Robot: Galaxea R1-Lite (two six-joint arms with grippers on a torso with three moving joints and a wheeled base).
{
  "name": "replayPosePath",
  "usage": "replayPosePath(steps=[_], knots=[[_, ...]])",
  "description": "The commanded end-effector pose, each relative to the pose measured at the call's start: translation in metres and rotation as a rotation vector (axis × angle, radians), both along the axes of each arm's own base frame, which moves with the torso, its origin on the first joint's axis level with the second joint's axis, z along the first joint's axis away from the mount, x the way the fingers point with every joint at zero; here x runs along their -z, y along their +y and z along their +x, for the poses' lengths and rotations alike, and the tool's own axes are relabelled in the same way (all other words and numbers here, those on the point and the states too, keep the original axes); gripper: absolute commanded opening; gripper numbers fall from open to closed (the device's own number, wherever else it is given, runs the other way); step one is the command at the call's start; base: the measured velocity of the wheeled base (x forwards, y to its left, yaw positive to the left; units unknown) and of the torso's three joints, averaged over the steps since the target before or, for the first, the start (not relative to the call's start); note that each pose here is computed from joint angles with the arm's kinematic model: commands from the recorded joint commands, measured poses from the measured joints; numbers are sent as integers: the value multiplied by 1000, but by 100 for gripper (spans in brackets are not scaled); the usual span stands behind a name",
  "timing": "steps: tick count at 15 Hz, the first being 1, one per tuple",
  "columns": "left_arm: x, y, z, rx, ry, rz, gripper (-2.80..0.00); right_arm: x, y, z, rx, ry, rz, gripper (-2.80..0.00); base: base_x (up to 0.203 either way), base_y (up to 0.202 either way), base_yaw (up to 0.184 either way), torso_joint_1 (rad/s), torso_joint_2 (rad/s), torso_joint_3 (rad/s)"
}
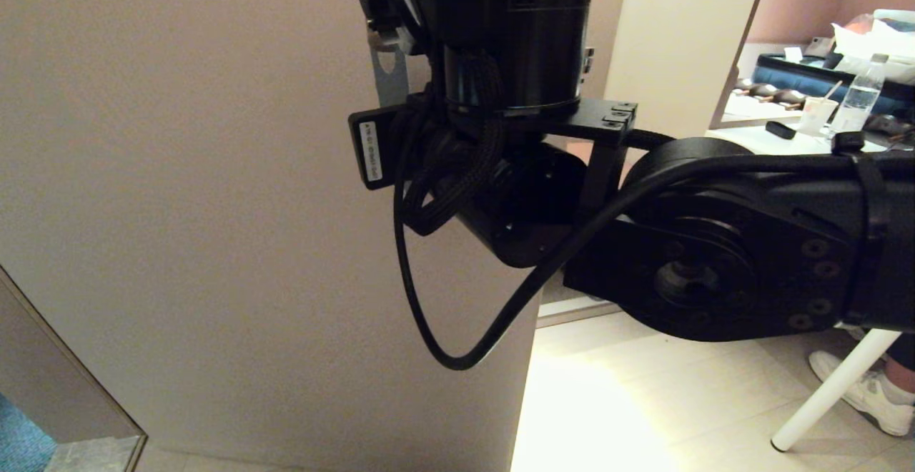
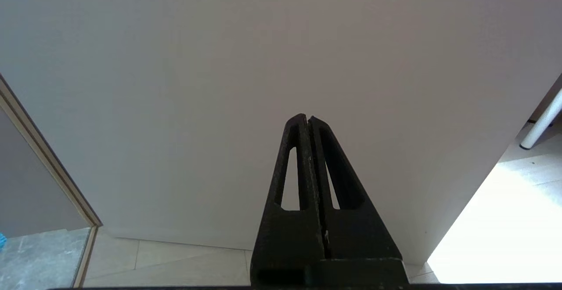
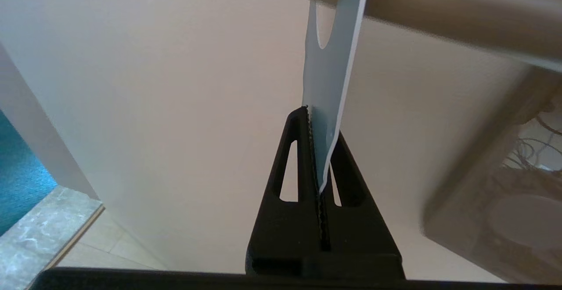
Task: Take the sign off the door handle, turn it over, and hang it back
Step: Take down the sign
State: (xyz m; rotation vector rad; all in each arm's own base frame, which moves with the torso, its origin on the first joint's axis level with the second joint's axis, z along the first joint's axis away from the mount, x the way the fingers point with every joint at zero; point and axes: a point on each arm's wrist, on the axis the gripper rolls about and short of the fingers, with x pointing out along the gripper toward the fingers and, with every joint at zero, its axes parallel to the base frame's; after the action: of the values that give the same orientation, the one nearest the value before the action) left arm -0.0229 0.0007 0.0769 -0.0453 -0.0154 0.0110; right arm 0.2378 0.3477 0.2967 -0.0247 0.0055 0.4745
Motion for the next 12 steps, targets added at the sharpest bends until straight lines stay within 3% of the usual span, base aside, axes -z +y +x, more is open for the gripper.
replayPosePath(steps=[1, 5, 12], knots=[[0, 0, 0, 0, 0, -1, -280, 6, 7, 4, 1, 3, -6, -280, 0, 0, 0, 0, 0, 0], [0, 0, 0, -1, 1, -1, -280, 11, 15, 6, 69, 2, -5, -280, 0, 0, 0, 0, 0, 0], [0, 0, 0, -1, 1, -1, -280, 7, 31, 4, 50, -22, 28, -280, 0, 0, 0, 0, 0, 0]])
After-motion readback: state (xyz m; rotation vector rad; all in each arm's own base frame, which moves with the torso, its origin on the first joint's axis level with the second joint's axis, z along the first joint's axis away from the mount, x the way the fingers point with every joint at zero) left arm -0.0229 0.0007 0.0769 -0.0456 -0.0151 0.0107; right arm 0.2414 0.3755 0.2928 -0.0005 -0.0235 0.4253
